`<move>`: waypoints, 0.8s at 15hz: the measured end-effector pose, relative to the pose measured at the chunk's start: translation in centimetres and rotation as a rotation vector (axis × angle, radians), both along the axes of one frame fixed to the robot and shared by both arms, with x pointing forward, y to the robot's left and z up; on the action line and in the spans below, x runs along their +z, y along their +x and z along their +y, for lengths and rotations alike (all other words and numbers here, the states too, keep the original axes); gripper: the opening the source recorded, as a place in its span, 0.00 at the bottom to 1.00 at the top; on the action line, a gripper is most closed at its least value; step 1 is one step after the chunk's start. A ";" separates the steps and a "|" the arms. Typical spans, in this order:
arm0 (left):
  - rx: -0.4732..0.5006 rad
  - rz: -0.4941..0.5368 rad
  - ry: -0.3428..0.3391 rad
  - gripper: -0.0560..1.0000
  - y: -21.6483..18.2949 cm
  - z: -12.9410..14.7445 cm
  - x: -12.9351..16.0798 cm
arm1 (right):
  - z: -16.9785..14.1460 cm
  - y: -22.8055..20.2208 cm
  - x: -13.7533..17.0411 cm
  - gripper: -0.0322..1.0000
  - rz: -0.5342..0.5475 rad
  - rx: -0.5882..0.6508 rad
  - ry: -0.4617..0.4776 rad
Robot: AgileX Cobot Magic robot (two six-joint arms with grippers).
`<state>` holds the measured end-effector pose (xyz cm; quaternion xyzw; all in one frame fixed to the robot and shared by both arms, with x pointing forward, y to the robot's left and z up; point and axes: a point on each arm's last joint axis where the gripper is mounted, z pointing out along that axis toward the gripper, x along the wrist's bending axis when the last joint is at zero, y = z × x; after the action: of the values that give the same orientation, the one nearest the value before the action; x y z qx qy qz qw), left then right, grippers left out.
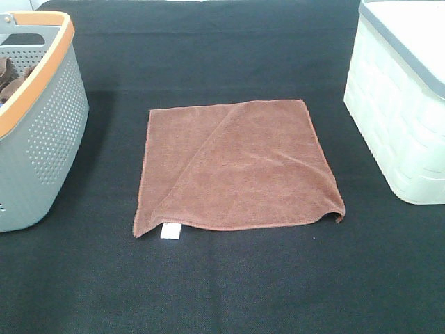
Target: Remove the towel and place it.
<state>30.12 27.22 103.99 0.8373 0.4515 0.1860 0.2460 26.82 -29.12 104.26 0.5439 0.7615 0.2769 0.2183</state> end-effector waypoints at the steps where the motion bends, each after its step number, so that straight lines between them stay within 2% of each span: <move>1: 0.000 0.000 0.000 0.77 0.0 0.0 0.0 | 0.0 0.0 0.0 0.78 0.000 0.000 0.000; 9: 0.013 0.000 -0.002 0.77 0.0 0.1 0.0 | 0.0 0.0 0.0 0.78 0.000 0.000 -0.001; 10: 0.056 -0.006 -0.008 0.77 0.1 0.3 0.1 | 0.0 0.0 0.0 0.78 0.000 -0.017 0.001; 12: 0.211 -0.033 -0.017 0.77 0.0 1.5 0.2 | -0.2 0.1 0.0 0.78 0.001 -0.086 0.002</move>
<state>30.13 28.68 104.22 0.7796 0.5348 0.2208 0.2396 26.88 -29.36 104.26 0.5765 0.7371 0.2677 0.2293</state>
